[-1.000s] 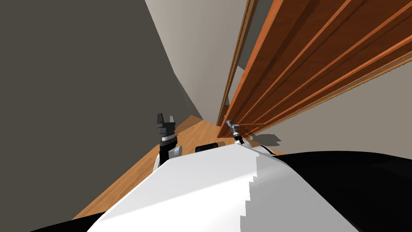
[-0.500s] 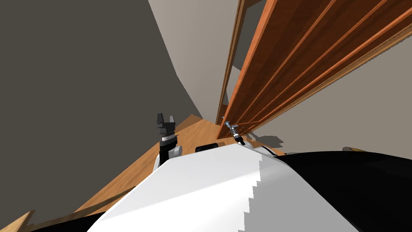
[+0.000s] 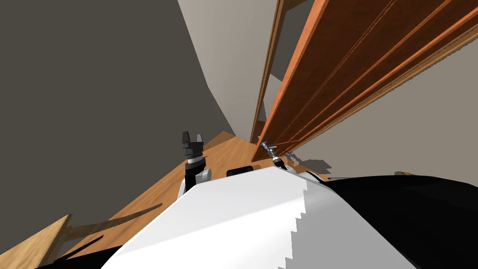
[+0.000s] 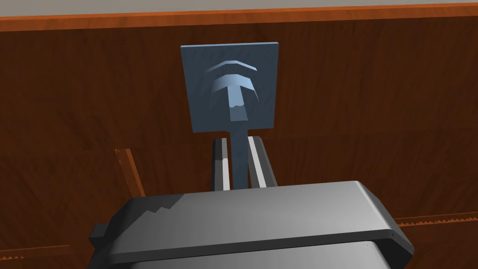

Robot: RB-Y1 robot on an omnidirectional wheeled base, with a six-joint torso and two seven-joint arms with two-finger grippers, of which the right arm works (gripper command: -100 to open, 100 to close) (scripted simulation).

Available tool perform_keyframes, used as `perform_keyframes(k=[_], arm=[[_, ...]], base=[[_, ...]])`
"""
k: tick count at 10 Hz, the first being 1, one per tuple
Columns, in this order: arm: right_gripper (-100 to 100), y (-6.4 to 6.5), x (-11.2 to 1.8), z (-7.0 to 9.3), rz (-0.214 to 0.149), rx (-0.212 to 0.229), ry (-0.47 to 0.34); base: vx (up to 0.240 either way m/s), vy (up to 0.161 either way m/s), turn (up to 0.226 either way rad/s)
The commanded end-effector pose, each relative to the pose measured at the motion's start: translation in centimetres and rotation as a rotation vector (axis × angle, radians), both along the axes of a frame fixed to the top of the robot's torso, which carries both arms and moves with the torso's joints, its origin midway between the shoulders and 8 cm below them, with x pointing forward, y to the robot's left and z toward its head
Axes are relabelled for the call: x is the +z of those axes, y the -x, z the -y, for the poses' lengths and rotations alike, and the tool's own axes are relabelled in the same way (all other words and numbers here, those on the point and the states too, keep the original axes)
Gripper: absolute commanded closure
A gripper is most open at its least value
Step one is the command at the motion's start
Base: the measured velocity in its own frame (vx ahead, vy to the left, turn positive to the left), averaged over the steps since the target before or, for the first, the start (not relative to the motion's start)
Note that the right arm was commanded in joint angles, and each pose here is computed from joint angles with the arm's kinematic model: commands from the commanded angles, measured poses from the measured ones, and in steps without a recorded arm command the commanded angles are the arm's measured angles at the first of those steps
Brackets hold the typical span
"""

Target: Pull the door open

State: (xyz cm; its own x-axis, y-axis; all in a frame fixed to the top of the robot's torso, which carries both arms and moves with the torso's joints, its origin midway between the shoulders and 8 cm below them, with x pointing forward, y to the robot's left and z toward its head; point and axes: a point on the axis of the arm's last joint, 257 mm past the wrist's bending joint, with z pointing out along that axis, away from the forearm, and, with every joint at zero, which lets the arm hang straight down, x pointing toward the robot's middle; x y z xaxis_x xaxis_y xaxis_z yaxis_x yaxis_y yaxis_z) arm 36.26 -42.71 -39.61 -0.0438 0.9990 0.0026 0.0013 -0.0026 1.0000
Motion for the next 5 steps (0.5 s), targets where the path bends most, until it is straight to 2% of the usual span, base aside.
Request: perform_keyframes(k=[1, 4, 5], arm=[[100, 1.1, 0.2, 0.3, 0.001, 0.023, 0.003], [100, 2.4, 0.3, 0.1, 0.001, 0.058, 0.003], [100, 2.0, 0.1, -0.1, -0.002, 0.057, 0.000]], base=[[-0.164, -0.080, 0.098], [-0.154, -0.048, 0.059], [-0.065, -0.014, 0.011]])
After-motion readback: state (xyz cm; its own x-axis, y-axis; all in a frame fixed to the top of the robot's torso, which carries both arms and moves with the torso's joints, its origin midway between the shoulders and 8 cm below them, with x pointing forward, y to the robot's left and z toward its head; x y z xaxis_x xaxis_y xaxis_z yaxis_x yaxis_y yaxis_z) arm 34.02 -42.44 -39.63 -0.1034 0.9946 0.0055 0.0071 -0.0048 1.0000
